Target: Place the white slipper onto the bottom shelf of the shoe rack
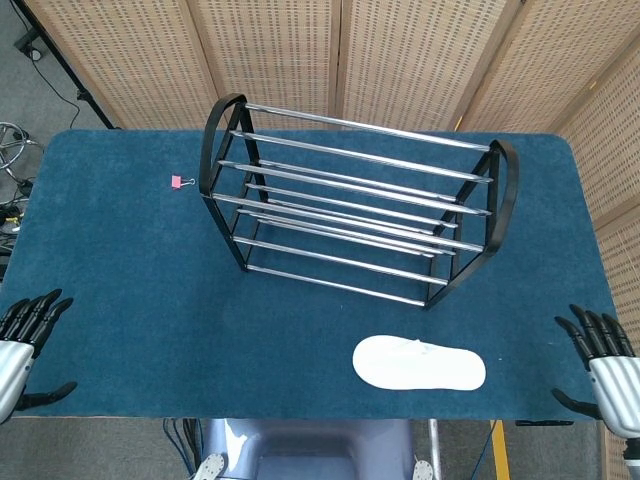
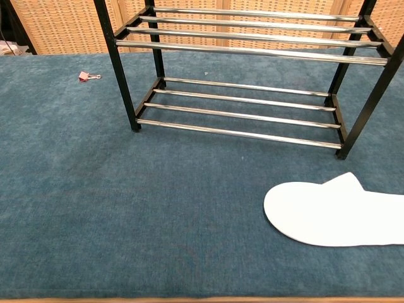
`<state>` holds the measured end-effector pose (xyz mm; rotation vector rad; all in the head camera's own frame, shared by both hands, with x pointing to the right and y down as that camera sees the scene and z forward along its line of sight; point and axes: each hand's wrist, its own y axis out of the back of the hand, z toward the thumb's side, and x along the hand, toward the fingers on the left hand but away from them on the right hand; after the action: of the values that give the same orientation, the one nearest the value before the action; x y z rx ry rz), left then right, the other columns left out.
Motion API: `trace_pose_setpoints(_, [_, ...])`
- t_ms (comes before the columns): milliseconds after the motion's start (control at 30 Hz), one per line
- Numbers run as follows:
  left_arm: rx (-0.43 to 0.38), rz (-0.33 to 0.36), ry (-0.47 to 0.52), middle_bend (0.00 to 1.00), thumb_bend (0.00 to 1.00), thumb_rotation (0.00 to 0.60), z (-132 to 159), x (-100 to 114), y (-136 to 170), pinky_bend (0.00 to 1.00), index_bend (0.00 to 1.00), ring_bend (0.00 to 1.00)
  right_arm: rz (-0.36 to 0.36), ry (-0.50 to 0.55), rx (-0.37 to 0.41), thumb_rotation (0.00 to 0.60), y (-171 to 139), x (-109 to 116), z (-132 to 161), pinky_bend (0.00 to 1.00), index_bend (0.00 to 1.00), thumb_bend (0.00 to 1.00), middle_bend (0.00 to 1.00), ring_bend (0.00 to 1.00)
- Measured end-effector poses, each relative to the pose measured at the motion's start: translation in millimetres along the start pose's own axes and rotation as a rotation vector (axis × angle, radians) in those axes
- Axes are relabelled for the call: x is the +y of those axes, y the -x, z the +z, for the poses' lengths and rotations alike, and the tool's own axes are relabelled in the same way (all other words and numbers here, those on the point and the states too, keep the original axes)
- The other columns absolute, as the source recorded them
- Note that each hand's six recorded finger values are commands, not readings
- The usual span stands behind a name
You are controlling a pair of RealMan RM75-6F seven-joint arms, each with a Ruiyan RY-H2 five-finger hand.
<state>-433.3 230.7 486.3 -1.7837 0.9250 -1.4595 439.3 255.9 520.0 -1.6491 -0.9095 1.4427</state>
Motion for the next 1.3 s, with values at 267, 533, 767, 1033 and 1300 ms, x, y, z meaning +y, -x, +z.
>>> trace_pose_setpoints(267, [0.008,-0.03,-0.003,0.0,0.0,0.6,2,-8,-8,0.0,0.0,0.0,0.057,-0.128,0.324,0.6,24,-35,41,0.03,0.17,0.0,0.08,0.0])
trace_pose_setpoints(533, [0.019,-0.04,-0.017,0.0,0.0,0.6,3,-12,-9,0.0,0.0,0.0,0.039,-0.237,0.604,0.6,54,-56,85,0.1,0.21,0.0,0.14,0.07])
trace_pose_setpoints(767, [0.04,-0.054,-0.025,0.0,0.0,0.6,1,-17,-13,0.0,0.0,0.0,0.017,-0.259,0.772,0.6,76,-71,114,0.14,0.2,0.0,0.17,0.1])
trace_pose_setpoints(1033, [0.066,-0.08,-0.031,0.0,0.0,0.6,-4,-24,-23,0.0,0.0,0.0,0.019,-0.358,0.864,0.6,102,-88,124,0.18,0.22,0.02,0.17,0.1])
trace_pose_setpoints(1300, [0.083,-0.09,-0.035,0.0,0.0,0.6,-6,-27,-25,0.0,0.0,0.0,0.021,-0.497,0.933,0.6,123,-104,116,0.18,0.23,0.02,0.17,0.1])
